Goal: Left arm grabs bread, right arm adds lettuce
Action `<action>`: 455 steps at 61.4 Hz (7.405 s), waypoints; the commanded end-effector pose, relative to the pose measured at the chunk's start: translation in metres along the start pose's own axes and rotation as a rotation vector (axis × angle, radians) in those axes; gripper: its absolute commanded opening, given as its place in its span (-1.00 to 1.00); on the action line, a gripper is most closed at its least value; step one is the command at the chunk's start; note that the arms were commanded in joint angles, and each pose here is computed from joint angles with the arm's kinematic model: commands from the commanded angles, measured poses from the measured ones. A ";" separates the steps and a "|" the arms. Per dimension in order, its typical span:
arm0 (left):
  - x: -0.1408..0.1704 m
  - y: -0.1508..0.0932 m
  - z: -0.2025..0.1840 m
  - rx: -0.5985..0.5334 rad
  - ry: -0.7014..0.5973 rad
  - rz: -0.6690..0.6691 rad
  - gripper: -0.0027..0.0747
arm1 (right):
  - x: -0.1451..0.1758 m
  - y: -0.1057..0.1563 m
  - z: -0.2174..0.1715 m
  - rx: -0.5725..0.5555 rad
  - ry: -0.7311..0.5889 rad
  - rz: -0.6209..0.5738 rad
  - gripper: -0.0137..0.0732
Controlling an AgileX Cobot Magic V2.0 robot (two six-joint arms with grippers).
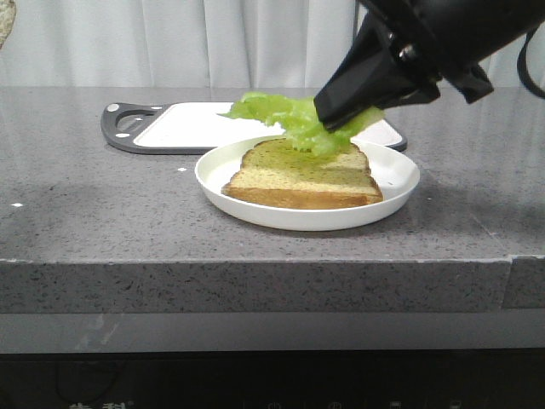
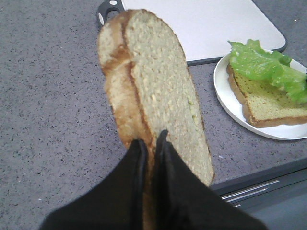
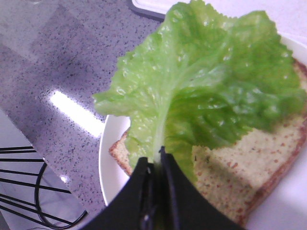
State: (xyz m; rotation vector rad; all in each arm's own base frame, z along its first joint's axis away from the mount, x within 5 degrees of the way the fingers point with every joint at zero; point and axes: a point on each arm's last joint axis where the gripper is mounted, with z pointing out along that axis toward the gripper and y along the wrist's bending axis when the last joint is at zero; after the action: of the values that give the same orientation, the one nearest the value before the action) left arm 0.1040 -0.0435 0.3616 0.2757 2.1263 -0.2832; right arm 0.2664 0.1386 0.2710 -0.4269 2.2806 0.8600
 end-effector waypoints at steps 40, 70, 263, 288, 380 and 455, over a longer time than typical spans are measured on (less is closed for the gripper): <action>-0.028 -0.021 0.023 0.190 -0.115 -0.073 -0.98 | -0.018 0.030 -0.073 -0.049 -0.139 -0.131 0.32; -0.076 -0.072 0.134 0.577 0.081 -0.182 -0.98 | 0.017 0.049 -0.147 0.144 -0.049 -0.216 0.32; -0.001 0.006 -0.012 -0.041 -0.105 -0.014 -0.98 | 0.074 0.065 -0.238 0.532 -0.245 -0.078 -0.96; 0.051 0.023 -0.002 -0.093 -0.362 -0.242 -0.98 | 0.074 0.065 -0.238 0.532 -0.245 -0.078 -0.96; 0.153 0.037 0.026 -0.222 -0.739 -0.082 -0.98 | 0.074 0.065 -0.238 0.533 -0.237 -0.076 -0.96; 0.153 0.037 0.026 -0.222 -0.737 -0.082 -0.98 | 0.143 0.019 -0.199 0.605 -0.748 -0.214 -0.96</action>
State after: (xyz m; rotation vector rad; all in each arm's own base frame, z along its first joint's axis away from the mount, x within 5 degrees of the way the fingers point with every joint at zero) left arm 0.0561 -0.0037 0.2096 -0.0494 1.5083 -0.1569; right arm 0.0627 0.0093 0.2985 -0.0598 1.8162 0.1512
